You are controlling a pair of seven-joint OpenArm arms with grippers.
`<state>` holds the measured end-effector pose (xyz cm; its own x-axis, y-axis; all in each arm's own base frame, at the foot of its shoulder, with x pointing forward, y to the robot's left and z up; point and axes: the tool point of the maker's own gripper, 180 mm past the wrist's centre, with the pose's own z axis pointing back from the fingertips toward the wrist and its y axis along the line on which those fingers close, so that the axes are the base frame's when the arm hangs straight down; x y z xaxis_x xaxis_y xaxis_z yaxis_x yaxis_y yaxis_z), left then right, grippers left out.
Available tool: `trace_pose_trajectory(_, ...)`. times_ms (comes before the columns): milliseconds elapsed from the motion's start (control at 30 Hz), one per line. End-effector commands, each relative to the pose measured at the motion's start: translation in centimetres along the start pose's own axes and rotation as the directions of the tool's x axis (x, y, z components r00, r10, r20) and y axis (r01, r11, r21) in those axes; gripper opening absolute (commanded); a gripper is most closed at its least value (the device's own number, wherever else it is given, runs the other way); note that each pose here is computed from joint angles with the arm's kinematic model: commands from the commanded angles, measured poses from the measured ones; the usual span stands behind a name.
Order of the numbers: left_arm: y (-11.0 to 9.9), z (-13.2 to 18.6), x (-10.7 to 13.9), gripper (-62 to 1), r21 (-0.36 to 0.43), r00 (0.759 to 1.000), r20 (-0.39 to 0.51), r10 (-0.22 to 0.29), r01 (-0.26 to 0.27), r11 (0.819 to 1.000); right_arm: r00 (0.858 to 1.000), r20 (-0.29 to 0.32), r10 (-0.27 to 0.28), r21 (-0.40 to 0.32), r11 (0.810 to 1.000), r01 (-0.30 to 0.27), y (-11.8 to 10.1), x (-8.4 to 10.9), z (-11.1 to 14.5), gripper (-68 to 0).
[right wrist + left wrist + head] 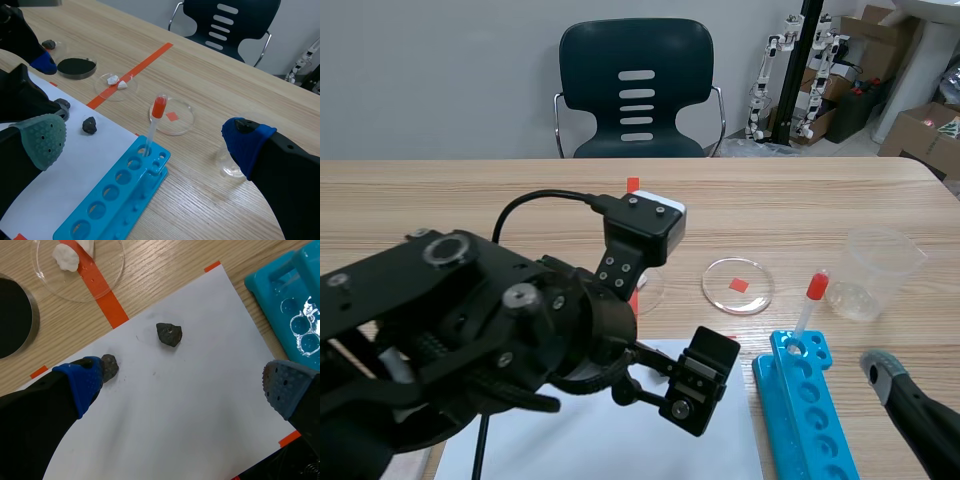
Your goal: Pick up the right mineral with the left hand
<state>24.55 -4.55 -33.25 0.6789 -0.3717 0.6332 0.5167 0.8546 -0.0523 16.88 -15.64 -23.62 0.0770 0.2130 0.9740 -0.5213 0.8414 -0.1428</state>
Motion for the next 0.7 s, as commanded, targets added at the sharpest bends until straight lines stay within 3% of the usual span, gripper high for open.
trace_pose_trajectory(0,-0.7,-0.3,0.7,1.4,-0.005,1.0,0.006,0.001,-0.001,1.0,0.999,0.036,0.007,0.003,1.0,-0.007,-0.1,1.0,-0.3,0.4)
trace_pose_trajectory(300,-1.8,-3.9,1.5,1.4,0.04,0.997,-0.051,-0.05,0.052,0.998,0.999,0.036,0.007,0.003,1.0,-0.007,-0.1,1.0,-0.3,0.4)
trace_pose_trajectory(667,-1.3,-6.3,0.9,1.4,0.098,0.976,-0.212,-0.041,0.063,0.993,0.999,0.035,0.007,0.003,1.0,-0.007,-0.1,1.0,-0.3,0.4)
